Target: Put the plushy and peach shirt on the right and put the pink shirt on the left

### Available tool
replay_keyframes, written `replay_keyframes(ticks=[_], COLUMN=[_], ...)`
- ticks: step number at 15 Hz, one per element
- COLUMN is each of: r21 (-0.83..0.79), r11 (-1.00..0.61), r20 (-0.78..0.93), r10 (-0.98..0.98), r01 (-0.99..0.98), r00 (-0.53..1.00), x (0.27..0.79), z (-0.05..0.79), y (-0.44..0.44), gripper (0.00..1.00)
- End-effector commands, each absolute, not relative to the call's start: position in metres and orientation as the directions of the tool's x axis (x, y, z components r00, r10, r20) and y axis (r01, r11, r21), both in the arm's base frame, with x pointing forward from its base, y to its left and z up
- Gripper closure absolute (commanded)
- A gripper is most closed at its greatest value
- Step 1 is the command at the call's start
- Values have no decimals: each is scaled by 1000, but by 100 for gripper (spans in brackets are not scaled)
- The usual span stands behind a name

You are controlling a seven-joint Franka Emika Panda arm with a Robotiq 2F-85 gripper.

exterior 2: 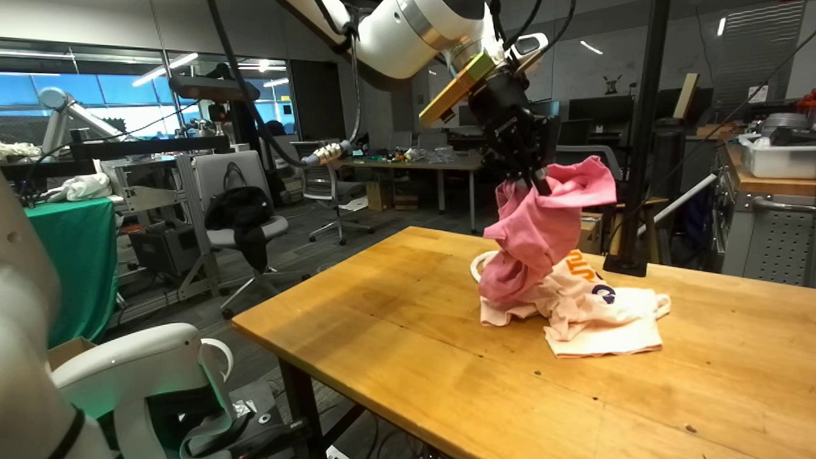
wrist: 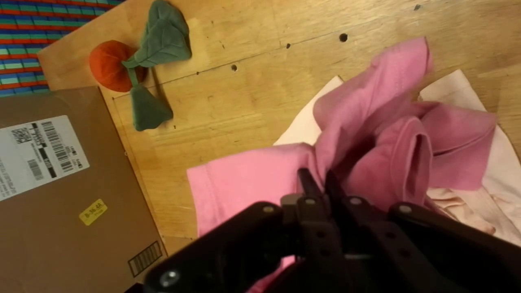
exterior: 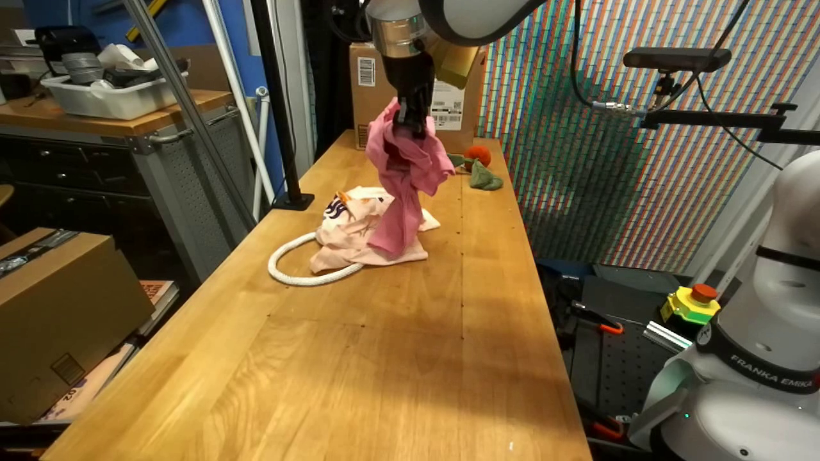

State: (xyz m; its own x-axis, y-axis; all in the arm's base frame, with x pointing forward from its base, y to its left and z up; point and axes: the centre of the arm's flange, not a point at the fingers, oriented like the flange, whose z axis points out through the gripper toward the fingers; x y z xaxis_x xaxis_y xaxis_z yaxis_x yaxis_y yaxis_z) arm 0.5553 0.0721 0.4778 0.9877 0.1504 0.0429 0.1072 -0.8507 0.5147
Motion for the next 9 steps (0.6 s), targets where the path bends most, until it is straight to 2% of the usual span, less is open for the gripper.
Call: replay_keyframes(ticks=[1,6,9], r21=[531,441,321], r11=[-846,-894,-931], r20=[96,76,34], r10=[105,124,194], r01=[38,79,173], r00=[990,989,980], x=[546,535,529], z=[515,529,530], y=[62,68,72], gripper=[93,93,93])
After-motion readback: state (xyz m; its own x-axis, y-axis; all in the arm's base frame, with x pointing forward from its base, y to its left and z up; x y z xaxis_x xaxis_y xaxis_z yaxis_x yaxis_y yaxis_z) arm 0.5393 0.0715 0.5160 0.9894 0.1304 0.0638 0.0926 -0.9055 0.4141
